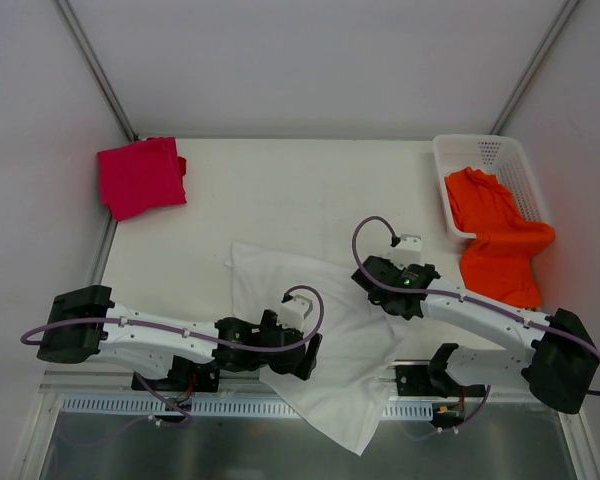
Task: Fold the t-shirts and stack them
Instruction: Flatten the tshirt out
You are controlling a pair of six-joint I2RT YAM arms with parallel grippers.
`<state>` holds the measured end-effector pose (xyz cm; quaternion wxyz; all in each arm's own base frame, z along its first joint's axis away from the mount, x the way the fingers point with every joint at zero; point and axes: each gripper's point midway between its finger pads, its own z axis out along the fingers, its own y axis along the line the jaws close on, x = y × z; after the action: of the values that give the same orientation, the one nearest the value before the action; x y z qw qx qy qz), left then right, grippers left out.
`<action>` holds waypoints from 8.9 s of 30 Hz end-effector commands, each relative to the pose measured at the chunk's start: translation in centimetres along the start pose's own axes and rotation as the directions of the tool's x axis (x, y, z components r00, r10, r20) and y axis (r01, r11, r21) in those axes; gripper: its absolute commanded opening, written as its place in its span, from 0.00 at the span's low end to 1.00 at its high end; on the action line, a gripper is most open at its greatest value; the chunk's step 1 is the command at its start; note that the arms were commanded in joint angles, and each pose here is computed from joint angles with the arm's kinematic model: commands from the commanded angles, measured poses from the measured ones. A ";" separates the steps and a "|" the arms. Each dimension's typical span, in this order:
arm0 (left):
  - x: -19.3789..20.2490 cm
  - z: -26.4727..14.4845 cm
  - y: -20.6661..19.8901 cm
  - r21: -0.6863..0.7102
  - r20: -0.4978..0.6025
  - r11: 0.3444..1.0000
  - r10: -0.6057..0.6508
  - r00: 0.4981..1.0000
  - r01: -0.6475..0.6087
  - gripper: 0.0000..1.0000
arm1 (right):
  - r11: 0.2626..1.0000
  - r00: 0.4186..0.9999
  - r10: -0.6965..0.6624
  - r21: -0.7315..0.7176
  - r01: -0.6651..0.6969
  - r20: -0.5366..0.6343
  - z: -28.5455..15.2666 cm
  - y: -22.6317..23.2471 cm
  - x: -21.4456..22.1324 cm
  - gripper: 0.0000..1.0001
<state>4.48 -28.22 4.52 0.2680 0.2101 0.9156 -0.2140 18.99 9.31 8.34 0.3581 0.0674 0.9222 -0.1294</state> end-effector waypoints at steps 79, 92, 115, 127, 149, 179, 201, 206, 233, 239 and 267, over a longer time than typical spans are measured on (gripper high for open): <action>10.3 1.3 -14.8 0.254 -0.387 0.876 0.480 0.788 -0.409 0.97 | 1.000 0.997 0.005 0.018 -0.003 -0.071 2.9 -0.3 1.9 0.00; 11.3 5.6 -8.6 0.037 -0.475 0.712 0.630 0.615 -0.701 0.97 | 1.000 0.996 0.008 0.018 -0.007 -0.083 3.1 -0.1 2.4 0.00; 10.9 11.2 -0.4 -0.366 -0.474 0.520 0.609 0.635 -0.772 0.17 | 1.000 0.994 -0.006 0.009 0.007 -0.111 3.8 0.7 3.2 0.00; 8.4 8.0 -1.7 -0.366 -0.420 0.569 0.606 0.676 -0.737 0.00 | 1.000 0.994 -0.025 0.002 0.026 -0.109 3.7 1.4 2.5 0.00; -12.8 -20.3 -0.7 -0.384 0.142 0.822 0.503 0.853 -0.421 0.00 | 0.916 0.992 0.040 -0.400 0.010 0.118 -10.6 -2.0 -7.3 0.00; -29.0 -47.9 2.7 0.172 0.918 0.770 0.101 0.384 -0.614 0.00 | 0.447 0.652 0.436 -0.778 0.442 0.621 -34.3 -3.0 -23.9 0.00; -20.3 -60.3 -0.5 0.161 0.961 0.084 -0.241 0.137 -0.983 0.00 | 0.128 0.201 0.771 -0.455 0.881 0.605 -50.3 -11.3 -20.5 0.00; -21.3 -57.7 -2.0 0.177 0.975 0.159 -0.163 0.151 -0.971 0.00 | 0.185 0.180 0.768 -0.482 0.856 0.614 -48.5 -12.0 -19.9 0.00; -17.8 -46.4 -11.8 0.163 0.937 -0.035 0.318 0.144 -0.986 0.00 | 0.870 0.572 0.049 -0.316 0.378 0.818 -19.1 2.7 -27.1 0.00; -21.1 -48.5 -15.2 0.102 0.946 -0.016 0.310 0.092 -0.995 0.00 | 0.789 0.521 0.108 -0.392 0.474 0.847 -22.5 2.7 -26.8 0.00; -28.2 -36.3 0.2 0.040 0.761 0.785 0.377 0.528 -0.618 0.00 | 0.702 0.473 0.247 -0.492 0.514 0.846 -30.1 -7.9 -23.2 0.00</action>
<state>17.50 -18.33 45.36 0.5772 0.3743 0.6725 -0.2729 17.20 10.65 44.58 0.7348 -0.2202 0.6232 0.1523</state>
